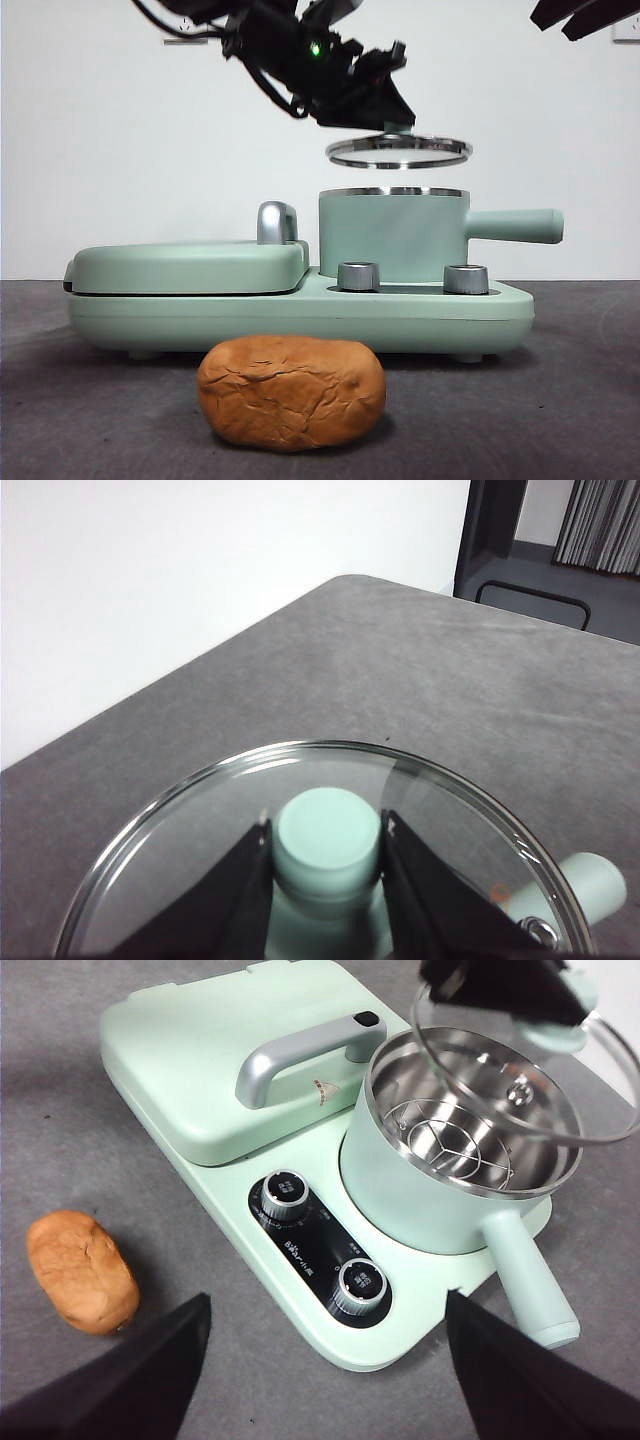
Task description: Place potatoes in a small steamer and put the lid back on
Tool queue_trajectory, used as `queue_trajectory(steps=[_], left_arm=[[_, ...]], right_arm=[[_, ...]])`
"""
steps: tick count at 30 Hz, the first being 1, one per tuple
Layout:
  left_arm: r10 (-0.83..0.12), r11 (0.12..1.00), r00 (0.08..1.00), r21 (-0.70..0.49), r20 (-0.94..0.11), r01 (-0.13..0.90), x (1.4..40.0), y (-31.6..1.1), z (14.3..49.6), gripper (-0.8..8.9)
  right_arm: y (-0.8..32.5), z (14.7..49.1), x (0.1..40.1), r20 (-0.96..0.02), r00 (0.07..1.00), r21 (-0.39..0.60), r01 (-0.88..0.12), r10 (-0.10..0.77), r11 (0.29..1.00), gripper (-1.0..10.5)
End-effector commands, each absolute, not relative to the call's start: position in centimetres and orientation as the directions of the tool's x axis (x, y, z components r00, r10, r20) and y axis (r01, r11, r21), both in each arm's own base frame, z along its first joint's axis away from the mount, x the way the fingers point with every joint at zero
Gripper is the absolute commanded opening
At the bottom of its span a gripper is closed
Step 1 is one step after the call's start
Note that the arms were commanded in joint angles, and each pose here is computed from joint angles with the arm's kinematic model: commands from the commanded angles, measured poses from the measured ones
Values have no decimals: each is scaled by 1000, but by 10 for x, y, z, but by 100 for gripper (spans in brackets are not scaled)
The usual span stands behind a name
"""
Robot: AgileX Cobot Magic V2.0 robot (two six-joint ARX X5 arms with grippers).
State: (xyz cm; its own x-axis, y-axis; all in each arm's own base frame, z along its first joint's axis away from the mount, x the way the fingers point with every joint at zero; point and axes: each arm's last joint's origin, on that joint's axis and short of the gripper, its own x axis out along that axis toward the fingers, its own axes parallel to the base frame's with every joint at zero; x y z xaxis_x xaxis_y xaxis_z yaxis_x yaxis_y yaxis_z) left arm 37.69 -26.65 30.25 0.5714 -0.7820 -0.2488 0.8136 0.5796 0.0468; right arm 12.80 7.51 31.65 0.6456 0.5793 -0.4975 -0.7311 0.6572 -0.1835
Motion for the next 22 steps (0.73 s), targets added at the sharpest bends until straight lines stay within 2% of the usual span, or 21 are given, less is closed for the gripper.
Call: queue_trajectory(steps=[1, 5, 12, 16, 22], left_arm=[[-787, 576, 570, 52, -236, 816, 370, -266, 329, 15], [-779, 578, 564, 33, -274, 815, 357, -256, 346, 15], [-721, 634, 582, -19, -375, 773, 335, -227, 371, 18], [-647, 701, 639, 7, -416, 714, 318, -208, 389, 18], [-603, 744, 684, 20, -410, 668, 298, -178, 414, 18]], right_arm=[[76, 320, 128, -490, 647, -174, -730, 584, 661, 371], [76, 320, 128, -493, 645, -173, -730, 584, 661, 371], [77, 319, 129, -499, 638, -170, -736, 587, 655, 372], [81, 316, 133, -516, 589, -144, -775, 622, 615, 372], [94, 304, 145, -577, 514, -133, -826, 635, 548, 372]])
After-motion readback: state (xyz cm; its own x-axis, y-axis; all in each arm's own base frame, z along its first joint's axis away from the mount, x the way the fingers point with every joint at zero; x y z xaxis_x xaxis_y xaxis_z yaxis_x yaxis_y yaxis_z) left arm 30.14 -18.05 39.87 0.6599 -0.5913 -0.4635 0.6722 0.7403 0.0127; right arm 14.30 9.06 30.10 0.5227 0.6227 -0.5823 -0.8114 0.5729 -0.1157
